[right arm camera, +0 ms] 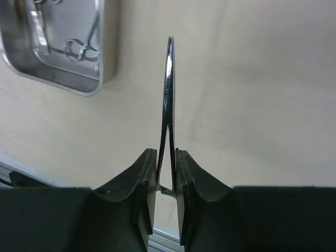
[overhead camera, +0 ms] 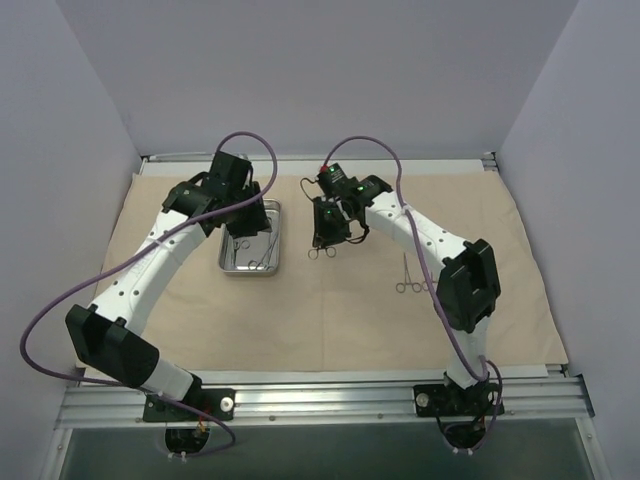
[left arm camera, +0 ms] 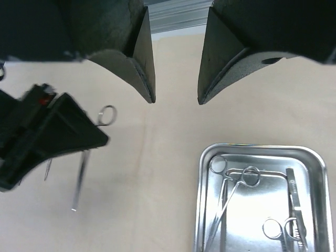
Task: Open and lay out the surgical kit
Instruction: Place the medical item in the surgical kit.
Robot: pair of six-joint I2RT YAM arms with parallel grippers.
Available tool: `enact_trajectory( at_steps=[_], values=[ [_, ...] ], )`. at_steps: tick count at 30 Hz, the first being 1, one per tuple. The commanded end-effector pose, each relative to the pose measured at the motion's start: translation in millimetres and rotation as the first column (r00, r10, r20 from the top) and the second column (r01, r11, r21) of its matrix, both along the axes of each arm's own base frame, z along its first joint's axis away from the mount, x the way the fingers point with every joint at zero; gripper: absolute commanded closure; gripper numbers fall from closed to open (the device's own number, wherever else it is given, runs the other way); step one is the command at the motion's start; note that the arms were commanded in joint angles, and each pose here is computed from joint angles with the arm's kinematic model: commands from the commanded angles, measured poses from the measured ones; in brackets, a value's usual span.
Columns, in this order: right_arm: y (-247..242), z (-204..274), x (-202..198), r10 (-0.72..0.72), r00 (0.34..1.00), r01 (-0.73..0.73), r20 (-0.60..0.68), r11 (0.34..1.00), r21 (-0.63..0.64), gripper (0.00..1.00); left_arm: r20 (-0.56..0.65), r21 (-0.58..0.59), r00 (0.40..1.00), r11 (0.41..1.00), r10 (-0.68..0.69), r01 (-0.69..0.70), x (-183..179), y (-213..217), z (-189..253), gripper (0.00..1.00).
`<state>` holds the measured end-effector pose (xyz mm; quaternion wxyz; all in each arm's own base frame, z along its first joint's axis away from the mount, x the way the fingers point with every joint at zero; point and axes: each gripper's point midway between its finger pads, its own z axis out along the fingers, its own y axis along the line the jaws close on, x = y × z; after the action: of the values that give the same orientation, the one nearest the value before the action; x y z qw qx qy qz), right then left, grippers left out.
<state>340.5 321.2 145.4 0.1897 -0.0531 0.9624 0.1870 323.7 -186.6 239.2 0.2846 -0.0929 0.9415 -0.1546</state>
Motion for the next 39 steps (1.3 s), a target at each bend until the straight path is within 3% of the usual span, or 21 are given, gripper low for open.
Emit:
enact_trajectory(
  at_steps=[1, 6, 10, 20, 39],
  values=[
    [-48, 25, -1, -0.023, 0.998, 0.023, 0.057, 1.0, 0.008, 1.0, 0.082, -0.045, 0.997, 0.999, 0.012, -0.008, 2, 18, 18, 0.53],
    [-109, -13, -30, -0.033, 0.999, 0.033, 0.01, 0.997, -0.068, 1.0, 0.04, -0.094, 0.998, 0.995, 0.047, -0.043, 2, 42, 1, 0.53],
    [-130, -37, -44, -0.037, 0.999, 0.036, -0.008, 0.994, -0.103, 1.0, 0.028, -0.11, 0.999, 0.993, 0.047, -0.043, 4, 45, -2, 0.53],
    [-148, -85, -40, -0.058, 0.998, 0.053, -0.023, 0.986, -0.156, 1.0, 0.01, -0.13, 1.0, 0.991, 0.023, -0.022, 9, 40, -5, 0.54],
    [-176, -117, -29, -0.074, 0.994, 0.06, -0.078, 0.984, -0.17, 1.0, -0.02, -0.131, 0.999, 0.991, 0.027, -0.029, 18, 39, -12, 0.53]
  ],
)
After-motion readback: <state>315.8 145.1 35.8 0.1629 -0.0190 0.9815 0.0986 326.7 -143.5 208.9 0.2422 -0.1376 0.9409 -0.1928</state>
